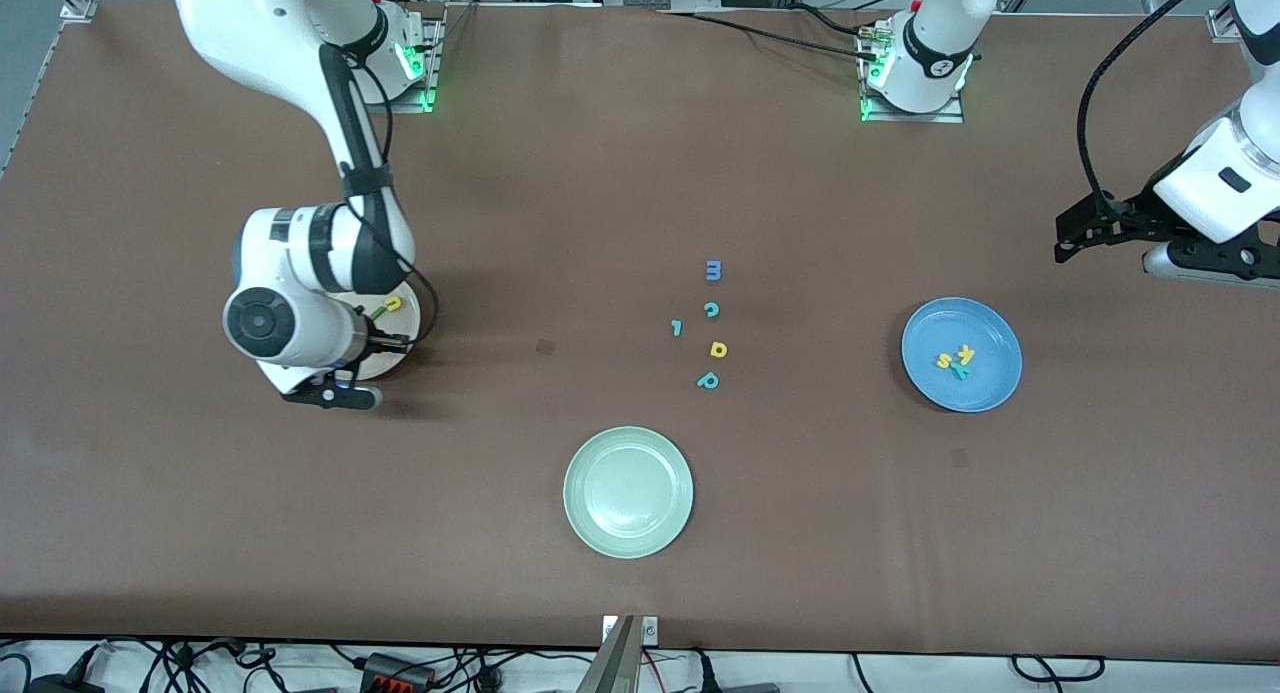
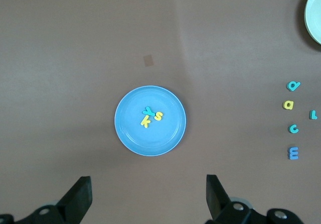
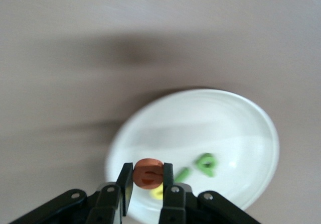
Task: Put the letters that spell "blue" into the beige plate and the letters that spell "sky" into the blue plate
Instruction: 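Place the orange e on the beige plate with the right gripper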
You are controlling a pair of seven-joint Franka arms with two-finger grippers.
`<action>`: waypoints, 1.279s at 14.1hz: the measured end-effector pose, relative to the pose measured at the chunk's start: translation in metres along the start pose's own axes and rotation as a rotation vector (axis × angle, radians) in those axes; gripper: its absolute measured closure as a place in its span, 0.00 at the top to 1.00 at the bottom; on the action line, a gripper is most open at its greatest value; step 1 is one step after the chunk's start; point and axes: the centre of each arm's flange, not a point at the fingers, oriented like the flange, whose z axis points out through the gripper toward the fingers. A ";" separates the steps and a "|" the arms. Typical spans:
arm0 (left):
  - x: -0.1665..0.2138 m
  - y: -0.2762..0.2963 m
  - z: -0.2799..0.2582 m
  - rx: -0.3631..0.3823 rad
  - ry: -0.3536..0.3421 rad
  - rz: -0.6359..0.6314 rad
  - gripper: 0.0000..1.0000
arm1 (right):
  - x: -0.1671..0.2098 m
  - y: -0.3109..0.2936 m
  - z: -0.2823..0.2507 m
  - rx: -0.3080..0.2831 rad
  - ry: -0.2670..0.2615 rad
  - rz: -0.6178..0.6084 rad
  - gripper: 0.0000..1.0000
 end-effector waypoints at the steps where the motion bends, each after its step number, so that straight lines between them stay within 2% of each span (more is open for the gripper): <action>1: 0.000 0.000 0.000 0.000 0.000 0.000 1.00 | 0.000 0.017 0.012 -0.004 -0.022 -0.005 0.27; 4: 0.000 0.000 0.000 0.000 0.000 0.000 1.00 | 0.000 0.061 0.045 -0.002 -0.054 -0.016 0.27; 7: 0.000 0.000 0.000 0.000 0.000 0.000 1.00 | -0.003 0.072 0.056 -0.002 -0.063 -0.013 0.30; 8: 0.000 0.000 0.000 0.000 0.000 0.000 1.00 | -0.003 0.070 0.055 -0.002 -0.061 -0.014 0.36; 10: 0.000 0.000 0.000 0.000 0.000 0.000 1.00 | -0.002 0.065 0.045 0.004 -0.045 -0.024 0.55; 12: 0.000 0.000 0.000 0.000 0.000 0.000 1.00 | -0.001 0.058 0.015 0.028 -0.024 -0.035 0.75; 14: 0.000 0.000 0.000 0.000 0.000 0.000 1.00 | 0.000 0.057 -0.038 0.062 -0.010 -0.046 0.96; 15: 0.000 0.000 0.000 0.000 0.000 0.000 1.00 | -0.001 0.059 -0.069 0.078 -0.006 -0.051 1.00; 18: 0.000 0.000 0.000 0.000 0.000 0.000 1.00 | -0.008 0.067 -0.155 0.109 -0.008 -0.065 1.00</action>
